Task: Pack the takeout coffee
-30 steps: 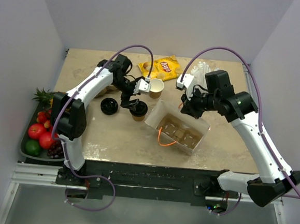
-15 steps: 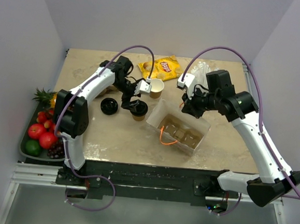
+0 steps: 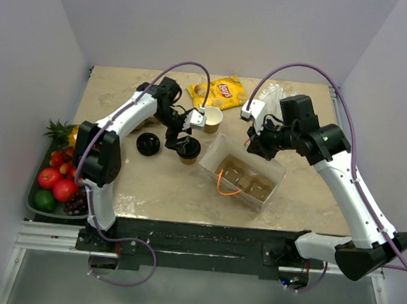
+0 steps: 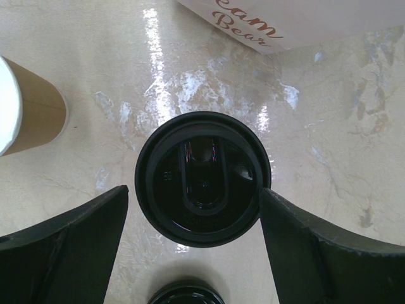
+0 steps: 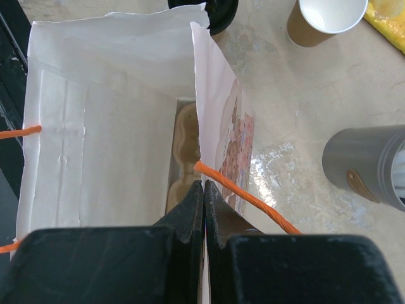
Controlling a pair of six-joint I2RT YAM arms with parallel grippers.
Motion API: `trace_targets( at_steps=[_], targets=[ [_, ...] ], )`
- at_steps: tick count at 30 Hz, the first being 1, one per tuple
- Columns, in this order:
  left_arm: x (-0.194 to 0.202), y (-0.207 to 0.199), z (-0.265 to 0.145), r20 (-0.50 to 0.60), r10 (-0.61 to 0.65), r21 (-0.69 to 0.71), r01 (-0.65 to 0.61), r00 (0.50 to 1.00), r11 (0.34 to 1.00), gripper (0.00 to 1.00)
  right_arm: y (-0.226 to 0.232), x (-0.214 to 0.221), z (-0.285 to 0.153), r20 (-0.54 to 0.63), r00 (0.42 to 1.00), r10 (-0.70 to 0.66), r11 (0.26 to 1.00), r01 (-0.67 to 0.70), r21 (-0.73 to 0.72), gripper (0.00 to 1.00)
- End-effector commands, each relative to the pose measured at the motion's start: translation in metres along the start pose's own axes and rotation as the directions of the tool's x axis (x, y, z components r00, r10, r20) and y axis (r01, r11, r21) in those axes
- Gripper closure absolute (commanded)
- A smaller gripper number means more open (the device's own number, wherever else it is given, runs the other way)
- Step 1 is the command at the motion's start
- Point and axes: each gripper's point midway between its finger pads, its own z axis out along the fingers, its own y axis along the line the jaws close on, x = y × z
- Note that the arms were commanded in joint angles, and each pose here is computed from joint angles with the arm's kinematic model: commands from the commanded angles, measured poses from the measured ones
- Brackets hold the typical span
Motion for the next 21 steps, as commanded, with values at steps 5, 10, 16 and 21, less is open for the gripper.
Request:
trace_targets(
  at_steps=[5,10,16,21],
  targets=[
    [-0.012,-0.015,0.006,0.047,-0.012,0.064,0.009,0.999,0.998,0.12,-0.003,0.000,-0.002,0.006,1.000,-0.010,1.000,0.010,0.019,1.00],
    [-0.012,-0.005,0.005,0.048,-0.019,-0.002,0.019,0.999,1.000,0.12,-0.003,0.000,-0.001,0.006,1.000,-0.008,1.000,0.008,0.017,1.00],
    [-0.025,0.012,-0.007,0.071,0.005,-0.113,0.003,0.997,0.994,0.11,-0.003,0.001,0.000,0.006,1.000,-0.006,1.000,0.006,0.014,1.00],
    [-0.032,0.016,-0.010,0.085,0.007,-0.135,0.004,0.996,0.991,0.08,-0.004,0.000,0.000,0.008,1.000,-0.004,1.000,0.004,0.016,1.00]
  ],
)
